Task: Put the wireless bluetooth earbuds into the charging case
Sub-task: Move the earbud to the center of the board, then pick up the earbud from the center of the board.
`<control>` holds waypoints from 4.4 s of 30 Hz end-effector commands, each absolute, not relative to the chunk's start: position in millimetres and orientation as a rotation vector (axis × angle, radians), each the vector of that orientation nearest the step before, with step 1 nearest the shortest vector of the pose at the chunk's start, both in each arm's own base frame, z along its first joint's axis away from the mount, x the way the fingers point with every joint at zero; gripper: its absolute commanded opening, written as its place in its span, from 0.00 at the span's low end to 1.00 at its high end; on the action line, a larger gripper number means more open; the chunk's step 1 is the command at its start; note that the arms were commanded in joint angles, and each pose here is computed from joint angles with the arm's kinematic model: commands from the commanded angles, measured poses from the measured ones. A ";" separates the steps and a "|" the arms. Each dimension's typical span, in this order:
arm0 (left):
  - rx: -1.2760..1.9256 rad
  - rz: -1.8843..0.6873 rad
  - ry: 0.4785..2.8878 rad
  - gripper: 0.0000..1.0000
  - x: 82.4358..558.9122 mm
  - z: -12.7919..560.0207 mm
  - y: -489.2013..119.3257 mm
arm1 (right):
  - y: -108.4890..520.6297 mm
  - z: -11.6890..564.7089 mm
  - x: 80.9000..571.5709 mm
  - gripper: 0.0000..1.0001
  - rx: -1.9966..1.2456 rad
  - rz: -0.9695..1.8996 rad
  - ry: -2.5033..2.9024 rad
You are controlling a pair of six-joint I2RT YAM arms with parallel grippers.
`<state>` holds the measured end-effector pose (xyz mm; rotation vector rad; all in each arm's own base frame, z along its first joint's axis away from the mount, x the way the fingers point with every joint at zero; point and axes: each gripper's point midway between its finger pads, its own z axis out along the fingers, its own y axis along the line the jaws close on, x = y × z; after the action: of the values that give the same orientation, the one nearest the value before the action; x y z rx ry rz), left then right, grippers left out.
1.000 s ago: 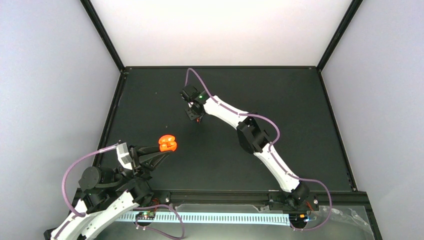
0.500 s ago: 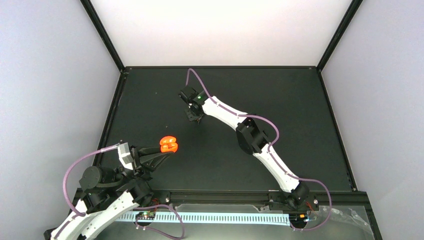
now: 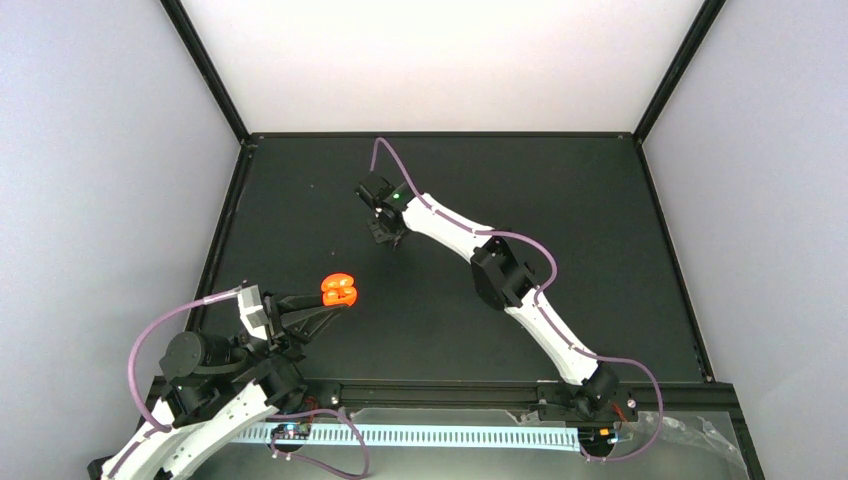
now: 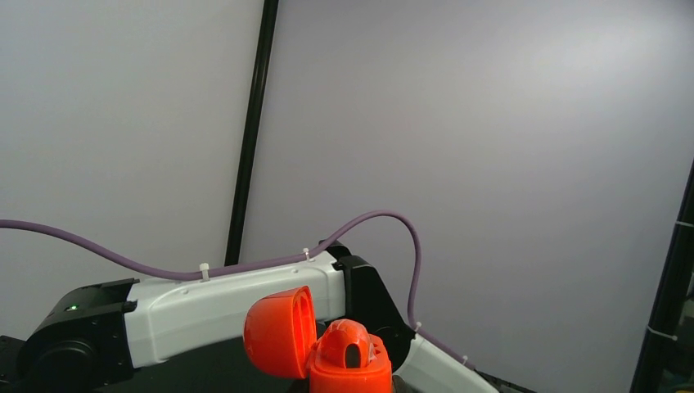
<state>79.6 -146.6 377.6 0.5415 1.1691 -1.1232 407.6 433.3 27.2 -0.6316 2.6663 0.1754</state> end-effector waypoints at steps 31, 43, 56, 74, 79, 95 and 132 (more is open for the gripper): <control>0.494 -1.160 1.014 0.02 50.8 400.9 -111.7 | 398.4 -23.1 358.2 0.04 -0.625 0.087 2.865; 0.488 -1.149 1.042 0.01 55.4 395.0 -113.8 | 351.7 -16.4 293.5 0.01 -0.689 0.112 2.876; 0.485 -1.145 1.041 0.02 60.3 390.2 -118.6 | 340.3 -21.4 283.1 0.30 -0.707 0.077 2.884; 0.485 -1.126 1.042 0.02 60.2 391.5 -115.9 | 332.1 -19.5 308.8 0.36 -0.609 -0.030 2.837; 0.482 -1.129 1.043 0.02 60.7 391.0 -116.5 | 335.9 -19.5 311.5 0.32 -0.624 -0.033 2.839; 0.485 -1.138 1.054 0.02 61.0 388.6 -118.1 | 333.6 -42.7 292.2 0.26 -0.711 -0.092 2.880; 0.483 -1.127 1.078 0.01 63.1 385.3 -117.8 | 351.7 21.6 305.9 0.02 -0.611 0.046 2.716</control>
<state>87.1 -150.7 363.4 0.5365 1.2217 -1.1053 309.4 363.4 24.0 -0.6307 2.7219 0.0951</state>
